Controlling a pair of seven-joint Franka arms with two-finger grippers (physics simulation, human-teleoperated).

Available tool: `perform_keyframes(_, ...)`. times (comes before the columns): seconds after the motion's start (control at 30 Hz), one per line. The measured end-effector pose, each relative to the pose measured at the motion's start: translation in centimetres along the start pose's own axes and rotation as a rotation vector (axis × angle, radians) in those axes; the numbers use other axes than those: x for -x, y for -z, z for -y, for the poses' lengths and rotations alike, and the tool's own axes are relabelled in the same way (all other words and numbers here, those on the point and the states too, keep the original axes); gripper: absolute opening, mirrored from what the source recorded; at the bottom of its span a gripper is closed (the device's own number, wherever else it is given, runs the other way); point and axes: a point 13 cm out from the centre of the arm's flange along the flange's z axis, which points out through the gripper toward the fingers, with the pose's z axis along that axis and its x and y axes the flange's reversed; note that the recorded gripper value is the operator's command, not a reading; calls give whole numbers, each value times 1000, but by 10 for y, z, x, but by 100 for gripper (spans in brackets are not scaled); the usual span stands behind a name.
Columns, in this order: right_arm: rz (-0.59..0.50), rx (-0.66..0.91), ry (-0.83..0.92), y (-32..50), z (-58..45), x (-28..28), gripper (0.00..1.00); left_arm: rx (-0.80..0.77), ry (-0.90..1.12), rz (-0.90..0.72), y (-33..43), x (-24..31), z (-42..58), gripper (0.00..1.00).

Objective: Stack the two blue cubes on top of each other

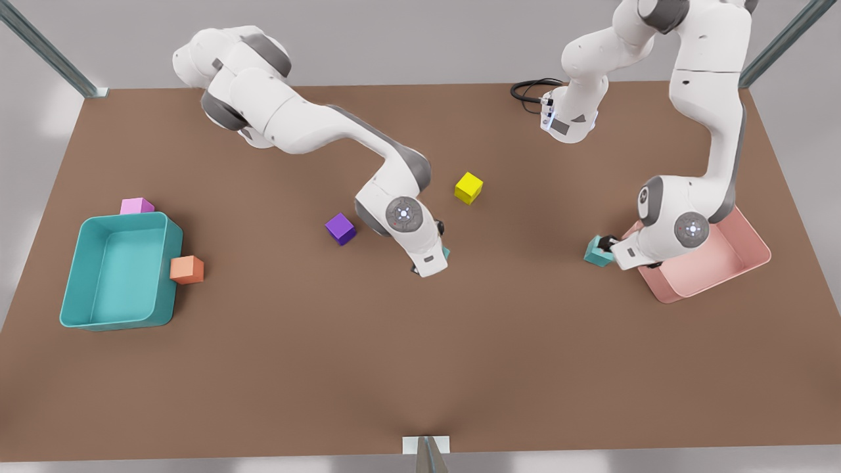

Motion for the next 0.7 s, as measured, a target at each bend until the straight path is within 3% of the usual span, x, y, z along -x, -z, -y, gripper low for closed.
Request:
perform_keyframes(0.2, -5, -44, -75, -79, 39, -10, 42, -1, -30, 3, -17, -8, 13, 99)
perform_keyframes(0.27, 3, -63, -88, -84, 44, -9, 100, -2, -45, 2, -23, -12, 25, 99)
perform_keyframes(0.47, 42, -97, -135, -71, 51, 0, 100, 9, -49, 30, -27, -10, 28, 99)
perform_keyframes(0.53, 112, -108, -129, 10, 34, 24, 100, 14, -47, 40, -29, -9, 26, 99)
perform_keyframes(0.6, 197, -157, -142, 182, 14, 27, 100, 11, -49, 35, -40, -14, 28, 99)
perform_keyframes(0.63, 215, -222, -220, 283, 38, -13, 100, 10, -46, 36, -44, -17, 27, 99)
perform_keyframes(0.67, 181, -331, -391, 368, 107, -97, 100, 11, -43, 39, -46, -19, 24, 99)
perform_keyframes(0.7, 99, -383, -638, 410, 198, -221, 100, 11, -41, 40, -49, -19, 22, 99)
